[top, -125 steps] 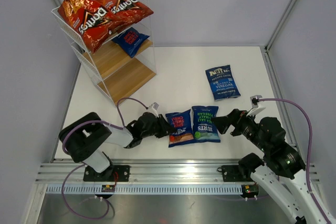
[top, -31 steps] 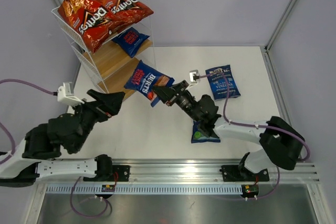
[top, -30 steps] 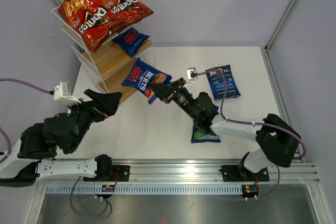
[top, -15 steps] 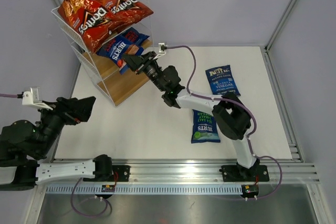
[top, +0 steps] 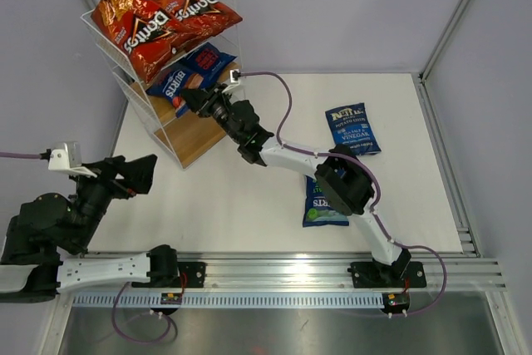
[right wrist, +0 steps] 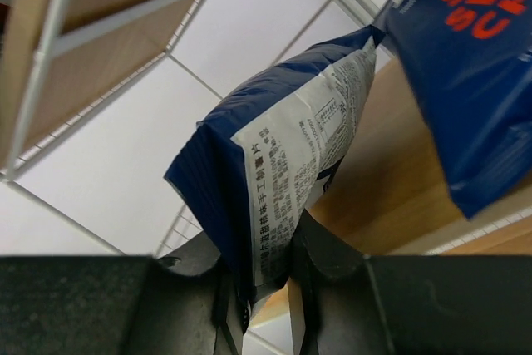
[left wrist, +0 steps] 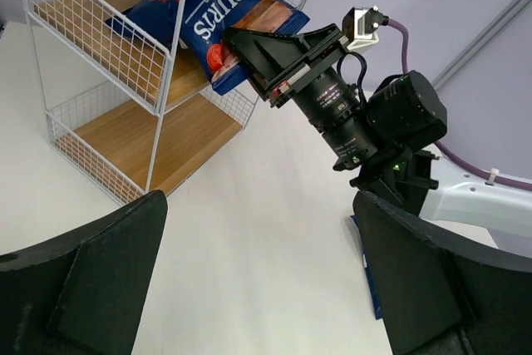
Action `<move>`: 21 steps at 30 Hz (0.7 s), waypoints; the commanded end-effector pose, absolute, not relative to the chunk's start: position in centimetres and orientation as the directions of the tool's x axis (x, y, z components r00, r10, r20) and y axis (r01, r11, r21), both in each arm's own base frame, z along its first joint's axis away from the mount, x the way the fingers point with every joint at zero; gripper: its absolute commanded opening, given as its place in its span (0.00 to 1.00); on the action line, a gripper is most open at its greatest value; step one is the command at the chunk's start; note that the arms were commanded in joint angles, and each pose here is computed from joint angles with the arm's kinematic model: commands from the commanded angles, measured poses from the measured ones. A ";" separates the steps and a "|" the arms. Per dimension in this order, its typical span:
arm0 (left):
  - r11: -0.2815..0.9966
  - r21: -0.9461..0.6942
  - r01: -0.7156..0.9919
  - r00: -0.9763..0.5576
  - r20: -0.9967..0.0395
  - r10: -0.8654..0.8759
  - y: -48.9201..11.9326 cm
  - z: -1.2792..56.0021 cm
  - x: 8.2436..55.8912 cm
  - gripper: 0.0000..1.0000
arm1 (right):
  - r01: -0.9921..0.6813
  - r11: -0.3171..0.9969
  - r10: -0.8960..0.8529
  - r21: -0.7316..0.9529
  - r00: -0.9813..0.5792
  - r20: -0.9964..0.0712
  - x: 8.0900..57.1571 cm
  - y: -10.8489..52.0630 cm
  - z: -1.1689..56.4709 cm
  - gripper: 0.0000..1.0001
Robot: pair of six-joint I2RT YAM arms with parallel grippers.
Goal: Place and organize the chips bags onto the shelf
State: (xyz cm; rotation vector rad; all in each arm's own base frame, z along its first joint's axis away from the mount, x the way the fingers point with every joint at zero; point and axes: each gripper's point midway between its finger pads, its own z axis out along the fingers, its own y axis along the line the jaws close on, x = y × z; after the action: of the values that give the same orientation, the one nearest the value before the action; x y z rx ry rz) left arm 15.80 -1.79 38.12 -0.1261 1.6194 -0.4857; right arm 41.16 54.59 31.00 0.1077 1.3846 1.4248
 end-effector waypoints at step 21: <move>0.891 -0.438 0.122 -0.074 -0.899 -0.432 0.6 37.0 16.1 0.99 | -0.460 0.433 0.620 0.775 -0.471 -0.627 41.3 59.2 31.4 0.56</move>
State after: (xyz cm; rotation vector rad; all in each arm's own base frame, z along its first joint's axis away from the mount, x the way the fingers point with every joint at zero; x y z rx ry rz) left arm 15.95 -0.37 37.04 -0.1888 1.5991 -0.4721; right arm 42.68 58.90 30.63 0.1392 1.5816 1.3156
